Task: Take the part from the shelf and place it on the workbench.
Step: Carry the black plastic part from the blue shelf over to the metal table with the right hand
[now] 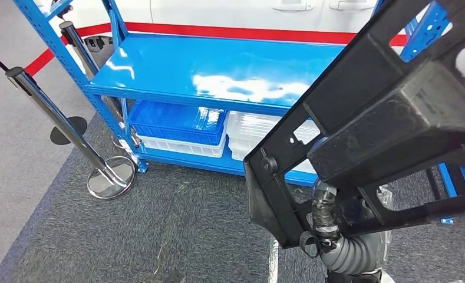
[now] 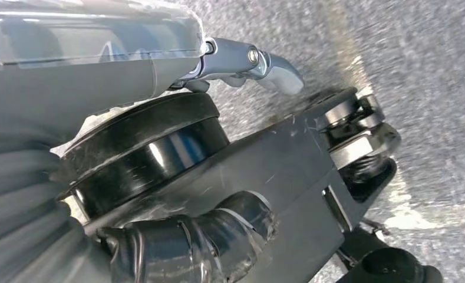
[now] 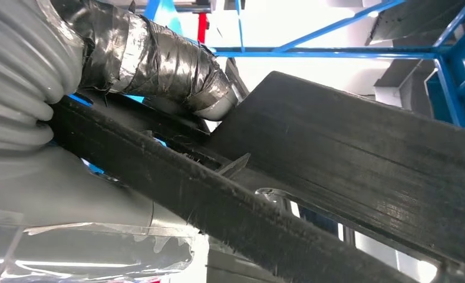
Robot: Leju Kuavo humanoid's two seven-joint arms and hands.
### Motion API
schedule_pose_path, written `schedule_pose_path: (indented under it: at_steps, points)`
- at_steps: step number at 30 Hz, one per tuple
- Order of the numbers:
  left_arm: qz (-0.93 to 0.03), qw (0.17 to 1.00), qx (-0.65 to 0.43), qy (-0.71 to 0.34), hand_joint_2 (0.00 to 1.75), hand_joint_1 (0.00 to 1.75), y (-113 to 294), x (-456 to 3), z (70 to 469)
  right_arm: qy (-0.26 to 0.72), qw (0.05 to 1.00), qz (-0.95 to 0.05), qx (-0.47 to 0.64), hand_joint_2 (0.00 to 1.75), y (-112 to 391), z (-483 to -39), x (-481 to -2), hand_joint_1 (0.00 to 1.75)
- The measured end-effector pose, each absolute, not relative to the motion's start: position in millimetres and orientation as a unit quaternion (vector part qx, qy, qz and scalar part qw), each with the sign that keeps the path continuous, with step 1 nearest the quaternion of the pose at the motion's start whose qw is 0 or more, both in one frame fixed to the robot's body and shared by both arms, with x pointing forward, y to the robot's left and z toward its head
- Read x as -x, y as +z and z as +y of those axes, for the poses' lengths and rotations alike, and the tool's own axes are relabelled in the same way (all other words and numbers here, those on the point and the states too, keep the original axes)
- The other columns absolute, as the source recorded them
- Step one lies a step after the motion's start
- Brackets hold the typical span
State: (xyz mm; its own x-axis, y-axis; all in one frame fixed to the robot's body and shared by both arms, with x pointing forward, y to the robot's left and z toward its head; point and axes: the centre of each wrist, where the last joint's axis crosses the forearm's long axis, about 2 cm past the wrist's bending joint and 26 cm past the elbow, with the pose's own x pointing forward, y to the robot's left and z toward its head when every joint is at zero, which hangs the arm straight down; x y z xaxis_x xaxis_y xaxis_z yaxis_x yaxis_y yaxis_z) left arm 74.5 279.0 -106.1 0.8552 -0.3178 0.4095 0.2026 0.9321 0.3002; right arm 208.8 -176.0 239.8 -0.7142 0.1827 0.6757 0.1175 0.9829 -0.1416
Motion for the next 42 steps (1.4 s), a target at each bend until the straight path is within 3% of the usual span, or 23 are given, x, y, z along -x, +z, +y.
schedule_pose_path:
  at_steps: [7,12,16,20,23,26,33,42]
  points:
    - [-0.211,0.955,-0.176,-0.11,1.75,0.0,-102.7,-88.4,276.9,0.068,0.362,-0.925,0.093,1.75,240.1,-174.4,-213.4,1.75]
    - [-0.222,0.947,-0.23,-0.041,1.75,0.0,-66.6,-194.5,250.4,0.092,0.351,-0.928,0.079,1.75,256.6,-163.5,-227.8,1.75]
    - [-0.258,0.941,-0.214,-0.036,1.75,0.0,-50.2,-224.9,232.0,0.095,0.351,-0.928,0.082,1.75,257.7,-160.3,-231.7,1.75]
    - [-0.276,0.933,-0.213,-0.083,1.75,0.0,-58.4,-201.6,217.5,0.1,0.356,-0.921,0.118,1.75,254.2,-160.8,-228.6,1.75]
    - [-0.268,0.921,-0.206,-0.195,1.75,0.0,-73.6,-139.0,193.5,0.102,0.369,-0.914,0.137,1.75,248.1,-165.4,-217.5,1.75]
    - [-0.233,0.927,-0.203,-0.214,1.75,0.0,-76.9,-98.3,187.5,0.102,0.379,-0.912,0.114,1.75,243.8,-167.6,-212.5,1.75]
    - [-0.175,0.964,-0.17,-0.107,1.75,0.0,-74.6,-86.5,206.9,0.098,0.377,-0.919,0.064,1.75,242.3,-163.2,-216.9,1.75]
    - [-0.316,0.917,-0.222,-0.104,1.75,0.0,-73.9,-99.6,227.8,0.06,0.378,-0.923,0.035,1.75,242.8,-155.5,-226.5,1.75]
